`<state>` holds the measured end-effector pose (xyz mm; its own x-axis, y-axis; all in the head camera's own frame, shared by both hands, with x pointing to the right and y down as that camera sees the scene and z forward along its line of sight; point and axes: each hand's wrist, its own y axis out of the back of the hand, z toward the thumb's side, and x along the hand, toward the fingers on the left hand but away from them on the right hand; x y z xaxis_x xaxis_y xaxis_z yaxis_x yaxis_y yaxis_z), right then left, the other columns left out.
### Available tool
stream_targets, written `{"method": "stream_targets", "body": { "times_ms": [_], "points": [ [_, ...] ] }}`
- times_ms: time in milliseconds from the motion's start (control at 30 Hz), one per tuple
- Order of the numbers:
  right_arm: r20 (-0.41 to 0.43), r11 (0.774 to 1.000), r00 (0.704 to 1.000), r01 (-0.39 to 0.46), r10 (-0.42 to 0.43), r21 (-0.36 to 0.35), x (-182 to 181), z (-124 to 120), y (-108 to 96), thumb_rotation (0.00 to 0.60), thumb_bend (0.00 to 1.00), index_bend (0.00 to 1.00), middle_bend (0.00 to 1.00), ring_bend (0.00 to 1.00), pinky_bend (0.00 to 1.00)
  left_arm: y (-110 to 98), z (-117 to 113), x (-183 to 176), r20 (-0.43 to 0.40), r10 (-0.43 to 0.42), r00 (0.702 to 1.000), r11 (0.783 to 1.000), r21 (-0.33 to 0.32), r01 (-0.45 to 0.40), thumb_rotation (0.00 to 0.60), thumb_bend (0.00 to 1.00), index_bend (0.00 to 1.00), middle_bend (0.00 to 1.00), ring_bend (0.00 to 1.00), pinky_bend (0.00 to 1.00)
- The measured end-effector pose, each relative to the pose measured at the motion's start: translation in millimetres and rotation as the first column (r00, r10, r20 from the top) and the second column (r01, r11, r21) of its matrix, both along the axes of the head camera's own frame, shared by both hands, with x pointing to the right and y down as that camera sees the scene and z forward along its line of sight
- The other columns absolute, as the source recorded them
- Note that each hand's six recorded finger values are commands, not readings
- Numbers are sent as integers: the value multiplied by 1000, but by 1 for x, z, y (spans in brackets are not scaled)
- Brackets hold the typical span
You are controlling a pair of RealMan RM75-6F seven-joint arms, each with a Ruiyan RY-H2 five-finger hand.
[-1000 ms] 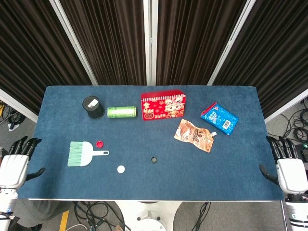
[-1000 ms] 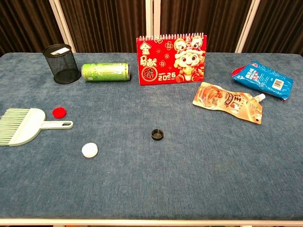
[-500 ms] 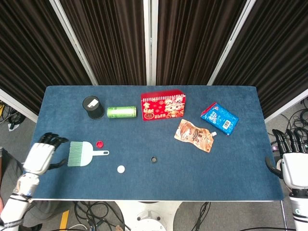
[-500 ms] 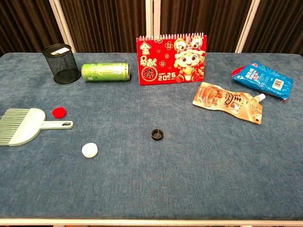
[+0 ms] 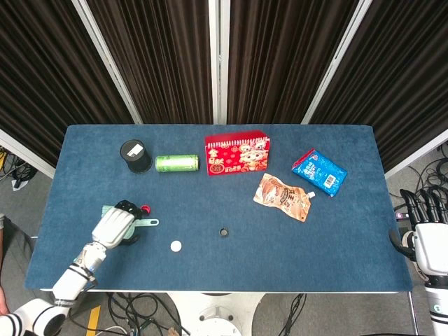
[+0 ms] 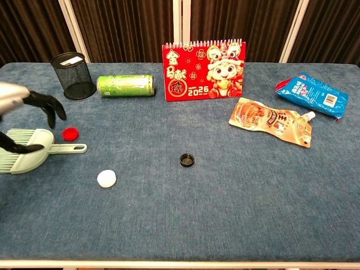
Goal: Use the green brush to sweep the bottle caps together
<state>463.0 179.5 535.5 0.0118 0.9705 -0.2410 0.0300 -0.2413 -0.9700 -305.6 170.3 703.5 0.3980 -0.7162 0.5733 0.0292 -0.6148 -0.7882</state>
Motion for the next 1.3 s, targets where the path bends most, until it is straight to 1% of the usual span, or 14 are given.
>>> {"method": "stream_targets", "body": {
  "times_ms": [200,600,800,1000,1300],
  "points": [
    [4,1000,1000,-7,7,10,3,-1,1,600,226,17,129,0,0,5,19,3,55,8,998,1000,-17,-7,600,284,330,413,288,232],
    [16,1000,1000,-19,19,4,5,2,1,600,226,17,129,0,0,6,38,-10,131,-20,991,1000,-19,22,600,289,327,421,287,232],
    [16,1000,999,-30,29,6,7,2,2,600,226,17,130,0,0,6,41,-13,142,-18,990,1000,-11,20,600,288,326,416,287,232],
    [14,999,999,-36,36,7,8,1,3,600,226,17,132,0,0,2,45,-15,144,-35,989,999,-5,36,600,287,326,403,287,232],
    [17,999,999,-45,45,11,10,0,5,600,226,17,134,0,0,5,53,-11,145,-22,989,999,-43,29,600,288,326,403,287,231]
  ]
}}
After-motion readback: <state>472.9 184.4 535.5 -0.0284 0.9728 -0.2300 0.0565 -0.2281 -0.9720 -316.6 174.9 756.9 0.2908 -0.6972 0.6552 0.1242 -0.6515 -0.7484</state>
